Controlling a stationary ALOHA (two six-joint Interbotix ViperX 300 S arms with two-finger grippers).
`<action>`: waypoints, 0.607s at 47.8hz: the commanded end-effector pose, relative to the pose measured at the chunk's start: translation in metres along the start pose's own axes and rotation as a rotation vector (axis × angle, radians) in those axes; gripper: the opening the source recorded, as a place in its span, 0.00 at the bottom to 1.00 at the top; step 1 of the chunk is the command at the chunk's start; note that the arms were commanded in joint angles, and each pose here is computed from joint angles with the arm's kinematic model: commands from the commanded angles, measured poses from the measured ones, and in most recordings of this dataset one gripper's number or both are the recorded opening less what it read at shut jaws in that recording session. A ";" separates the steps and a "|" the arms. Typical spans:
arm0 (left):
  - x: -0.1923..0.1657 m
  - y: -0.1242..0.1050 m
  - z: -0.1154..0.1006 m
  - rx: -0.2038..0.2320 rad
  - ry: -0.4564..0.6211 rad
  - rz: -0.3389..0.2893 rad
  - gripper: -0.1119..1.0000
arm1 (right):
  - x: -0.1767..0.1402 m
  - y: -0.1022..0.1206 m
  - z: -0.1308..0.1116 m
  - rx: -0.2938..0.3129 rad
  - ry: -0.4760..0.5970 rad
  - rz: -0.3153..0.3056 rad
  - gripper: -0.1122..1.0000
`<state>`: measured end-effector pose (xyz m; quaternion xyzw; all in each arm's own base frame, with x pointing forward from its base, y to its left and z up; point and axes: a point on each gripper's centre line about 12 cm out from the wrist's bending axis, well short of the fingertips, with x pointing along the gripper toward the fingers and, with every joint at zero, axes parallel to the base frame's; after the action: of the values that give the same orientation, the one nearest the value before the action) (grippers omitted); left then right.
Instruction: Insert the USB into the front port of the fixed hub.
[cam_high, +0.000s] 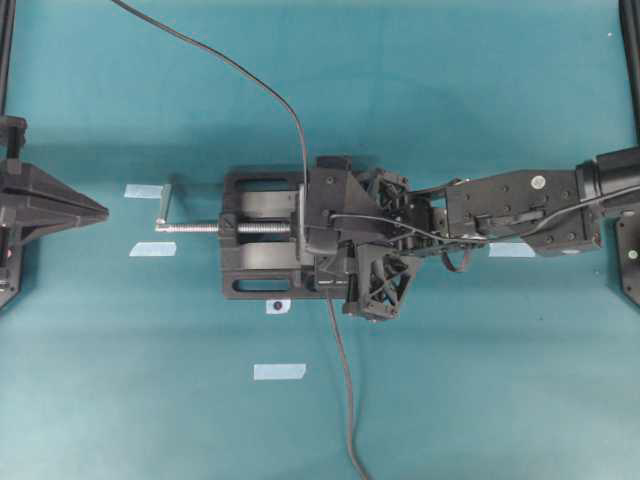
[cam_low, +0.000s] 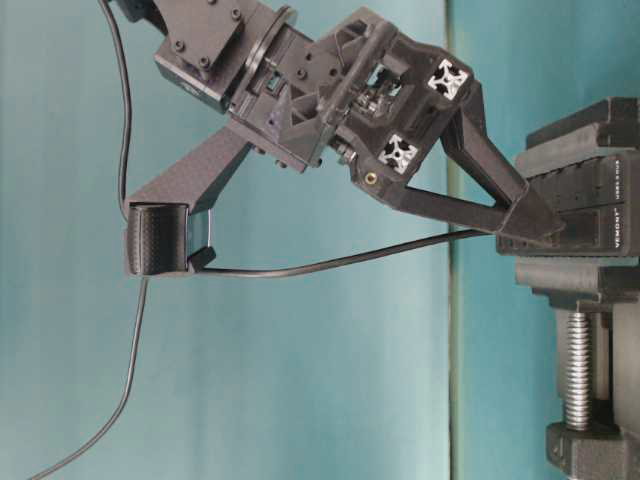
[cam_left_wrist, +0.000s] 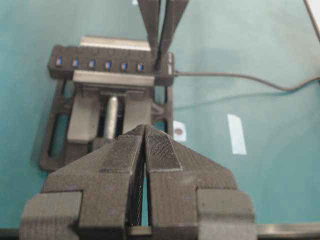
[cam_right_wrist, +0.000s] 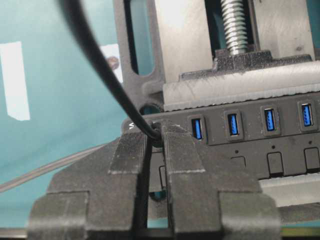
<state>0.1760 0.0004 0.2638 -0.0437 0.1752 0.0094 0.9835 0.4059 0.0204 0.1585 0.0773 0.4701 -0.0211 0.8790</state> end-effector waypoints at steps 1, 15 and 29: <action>0.000 0.000 0.006 0.001 -0.017 0.001 0.10 | -0.003 0.011 -0.001 -0.001 0.008 0.017 0.12; 0.000 0.000 0.005 0.001 -0.015 0.001 0.10 | -0.004 0.011 0.000 0.000 0.002 0.017 0.12; 0.000 0.000 0.005 0.001 -0.014 0.001 0.10 | -0.005 0.011 0.003 0.000 -0.012 0.019 0.13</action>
<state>0.1760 0.0006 0.2644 -0.0439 0.1745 0.0101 0.9836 0.4066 0.0204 0.1601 0.0775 0.4681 -0.0209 0.8800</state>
